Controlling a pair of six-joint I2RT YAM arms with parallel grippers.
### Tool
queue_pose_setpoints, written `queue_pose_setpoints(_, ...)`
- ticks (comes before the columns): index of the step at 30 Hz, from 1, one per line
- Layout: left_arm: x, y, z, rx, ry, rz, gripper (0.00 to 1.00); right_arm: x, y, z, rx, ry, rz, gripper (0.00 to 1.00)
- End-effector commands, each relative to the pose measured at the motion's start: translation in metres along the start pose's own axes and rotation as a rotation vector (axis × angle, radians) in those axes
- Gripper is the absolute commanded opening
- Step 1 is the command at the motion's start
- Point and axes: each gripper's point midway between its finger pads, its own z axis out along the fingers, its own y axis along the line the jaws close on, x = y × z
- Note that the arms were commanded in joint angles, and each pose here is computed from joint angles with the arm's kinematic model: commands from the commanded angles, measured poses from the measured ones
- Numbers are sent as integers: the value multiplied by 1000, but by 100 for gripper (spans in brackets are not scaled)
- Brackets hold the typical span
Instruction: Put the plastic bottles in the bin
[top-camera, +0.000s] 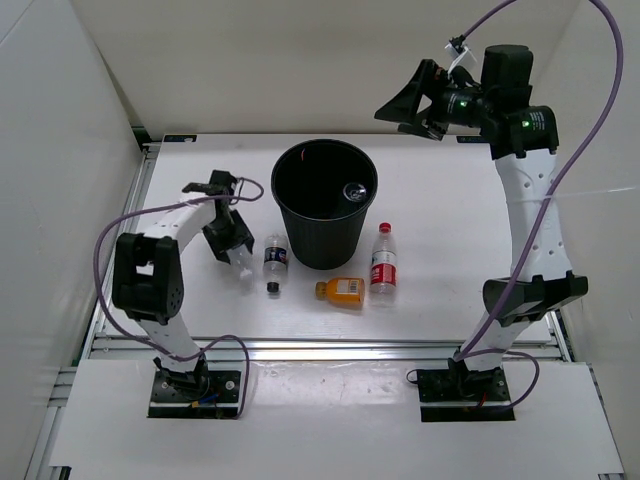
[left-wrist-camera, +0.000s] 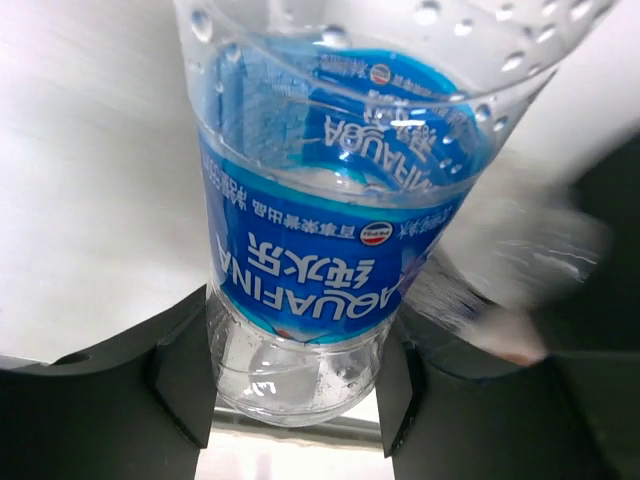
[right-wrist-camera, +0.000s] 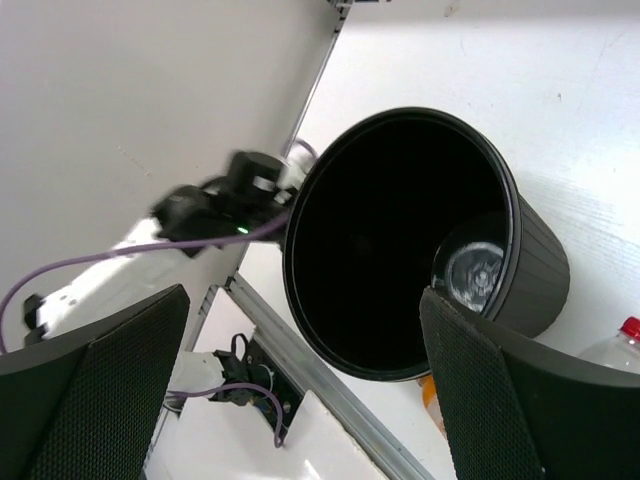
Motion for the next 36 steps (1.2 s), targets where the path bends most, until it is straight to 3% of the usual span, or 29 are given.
queue_pose_setpoints(1, -54, -16, -107, 96, -300, -77, 44, 3, 4, -8, -15, 0, -10, 100)
queue_pose_setpoints(7, -92, -51, -234, 295, -606, -113, 47, 16, -9, -9, 9, 25, -5, 100)
queue_pose_setpoints(11, -98, -85, -279, 385, -713, -15, 51, 21, -17, -7, 30, 40, 7, 100)
queue_pose_setpoints(16, -74, -154, -277, 485, -697, 169, 52, 18, -21, -8, 44, 30, -1, 100)
queue_pose_setpoints(22, -47, -205, -255, 505, -671, 313, 57, 18, -31, -13, 72, 24, 8, 100)
queue_pose_setpoints(25, -25, -234, -269, 539, -706, 393, 58, 22, -35, -16, 83, 27, 20, 100)
queue_pose_setpoints(28, -21, -228, -258, 497, -698, 398, 66, 24, -38, -15, 87, 34, 19, 100)
queue_pose_setpoints(29, -21, -222, -263, 494, -708, 392, 75, 24, -38, -15, 87, 34, 18, 100)
queue_pose_setpoints(30, -23, -215, -263, 471, -721, 383, 100, 24, -38, -15, 87, 34, 18, 100)
queue_pose_setpoints(36, -35, -163, -323, 403, -895, 304, 100, 28, -54, -17, 118, 41, 64, 100)
